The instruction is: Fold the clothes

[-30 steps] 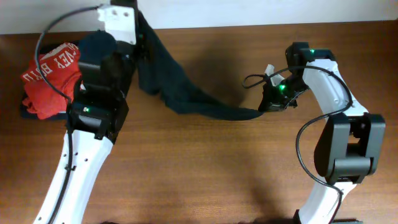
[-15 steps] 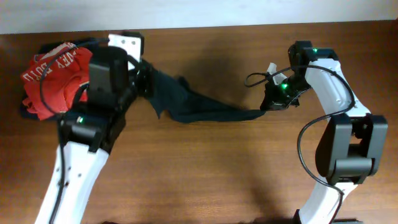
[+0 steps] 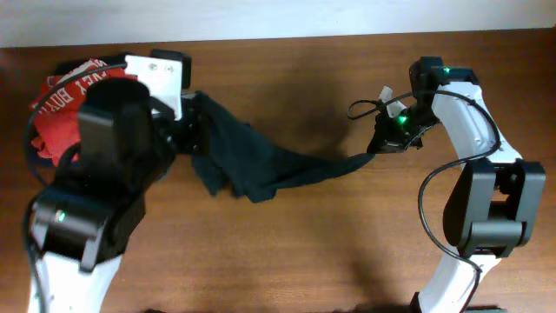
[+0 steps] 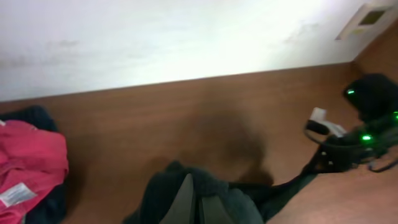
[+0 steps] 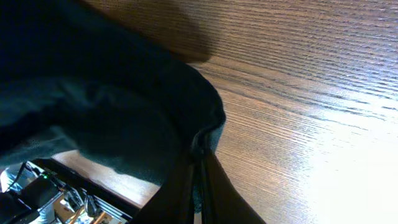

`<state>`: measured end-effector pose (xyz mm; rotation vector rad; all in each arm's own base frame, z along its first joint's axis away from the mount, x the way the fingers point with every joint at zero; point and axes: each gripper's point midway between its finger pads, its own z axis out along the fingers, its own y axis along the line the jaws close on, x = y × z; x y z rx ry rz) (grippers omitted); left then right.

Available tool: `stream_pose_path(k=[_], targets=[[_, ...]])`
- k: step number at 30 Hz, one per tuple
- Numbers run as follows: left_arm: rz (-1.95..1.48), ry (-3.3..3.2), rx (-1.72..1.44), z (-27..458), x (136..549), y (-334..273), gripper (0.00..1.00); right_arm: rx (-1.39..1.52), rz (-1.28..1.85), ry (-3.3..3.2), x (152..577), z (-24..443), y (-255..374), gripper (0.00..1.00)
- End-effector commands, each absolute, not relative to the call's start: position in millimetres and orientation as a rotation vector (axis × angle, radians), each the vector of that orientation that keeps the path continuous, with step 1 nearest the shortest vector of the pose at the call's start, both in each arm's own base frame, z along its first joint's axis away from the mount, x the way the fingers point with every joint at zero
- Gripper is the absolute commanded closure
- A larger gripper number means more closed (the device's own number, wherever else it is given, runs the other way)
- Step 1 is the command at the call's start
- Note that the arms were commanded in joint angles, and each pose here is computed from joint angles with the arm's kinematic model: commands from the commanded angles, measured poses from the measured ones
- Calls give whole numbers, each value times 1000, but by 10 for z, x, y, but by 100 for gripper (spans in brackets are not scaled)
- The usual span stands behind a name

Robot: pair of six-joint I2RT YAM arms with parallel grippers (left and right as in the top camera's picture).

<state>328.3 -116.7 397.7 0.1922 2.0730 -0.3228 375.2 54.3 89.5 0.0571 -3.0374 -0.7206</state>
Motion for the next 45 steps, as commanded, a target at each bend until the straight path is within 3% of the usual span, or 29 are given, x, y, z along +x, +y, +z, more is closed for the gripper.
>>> stream_pose_path(k=[1, 12, 22, 23, 24, 26, 27, 31, 36, 45], targets=[[-256, 2191, 162, 3556, 3670, -1220, 99, 75, -752, -3080, 3794, 1066, 542, 96], [-4, 2487, 128, 1884, 4659, -1289, 99, 74, -755, -3074, 3782, 1067, 549, 96], [72, 2446, 8, 1137, 5349, -1002, 99, 78, -756, -3083, 3803, 1067, 548, 96], [74, 2434, -3, 1138, 5389, -967, 89, 79, -756, -3084, 3806, 1067, 548, 96], [74, 2422, -16, 1152, 5422, -922, 55, 79, -756, -3085, 3808, 1067, 548, 96], [81, 2421, -19, 1238, 5424, -867, 7, 79, -756, -3085, 3808, 1067, 548, 96], [83, 2428, -23, 1292, 5408, -844, 1, 79, -756, -3085, 3808, 1067, 548, 96], [99, 2507, -7, 1575, 5178, -813, 1, 80, -757, -3089, 3819, 1066, 545, 96], [5, 2673, -70, 1849, 4608, -828, 1, 84, -758, -3097, 3837, 1067, 546, 96], [-112, 3022, -60, 1469, 3726, -963, 1, 86, -758, -3096, 3835, 1067, 546, 96]])
